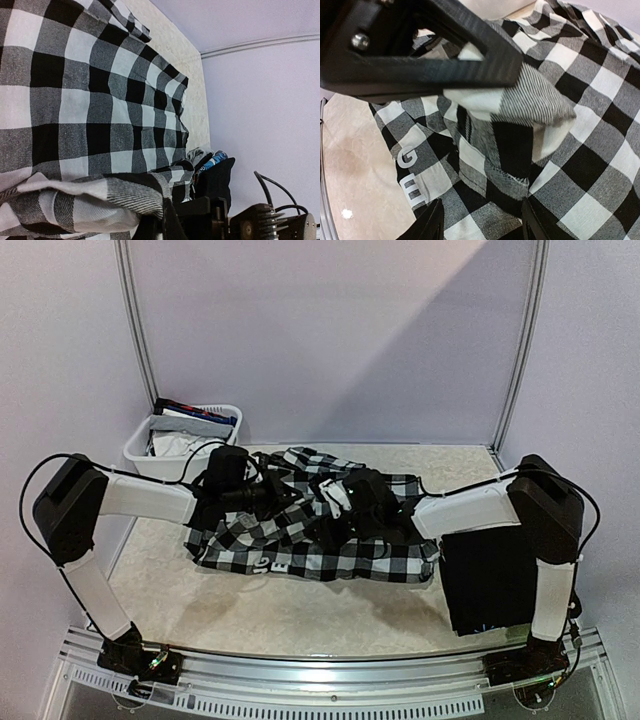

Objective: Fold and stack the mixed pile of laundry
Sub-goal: Adjust the 1/3-folded shirt at the center of the board.

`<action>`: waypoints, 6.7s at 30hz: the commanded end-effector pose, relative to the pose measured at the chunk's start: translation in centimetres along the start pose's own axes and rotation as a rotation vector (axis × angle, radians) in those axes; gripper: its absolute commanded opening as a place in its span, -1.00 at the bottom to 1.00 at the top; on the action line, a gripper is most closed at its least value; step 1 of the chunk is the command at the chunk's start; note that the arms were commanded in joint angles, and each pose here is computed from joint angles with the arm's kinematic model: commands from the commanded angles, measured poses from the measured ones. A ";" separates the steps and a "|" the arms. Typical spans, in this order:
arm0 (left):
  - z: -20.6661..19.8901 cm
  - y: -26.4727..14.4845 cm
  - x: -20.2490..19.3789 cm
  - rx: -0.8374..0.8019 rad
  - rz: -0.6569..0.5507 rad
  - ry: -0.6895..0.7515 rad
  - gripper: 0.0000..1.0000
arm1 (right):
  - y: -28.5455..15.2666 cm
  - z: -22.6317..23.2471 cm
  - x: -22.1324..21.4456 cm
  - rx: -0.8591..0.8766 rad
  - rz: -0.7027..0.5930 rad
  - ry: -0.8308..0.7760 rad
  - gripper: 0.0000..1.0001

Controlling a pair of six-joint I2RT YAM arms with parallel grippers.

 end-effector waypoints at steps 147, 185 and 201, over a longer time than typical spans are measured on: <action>15.2 -14.7 -2.6 0.577 -0.396 0.200 -0.71 | -17.4 -3.9 -9.6 -0.935 0.523 -0.323 -0.06; 11.0 -3.1 -3.5 0.400 0.026 0.330 -0.34 | -5.7 -8.1 -8.5 -0.173 0.398 0.432 -0.29; 15.3 -7.9 -8.8 0.568 0.076 0.341 -0.36 | -8.2 -9.3 -15.1 -0.357 0.593 0.489 -0.30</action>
Point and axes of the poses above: each gripper's point midway between its finger pads, its own y axis out along the fingers, its own z axis along the line the jaws close on, x = y × z, the point moved 4 cm from there along -y, back along the fingers, and after that the axes turned 3 degrees about -y, right-handed, at the moved point
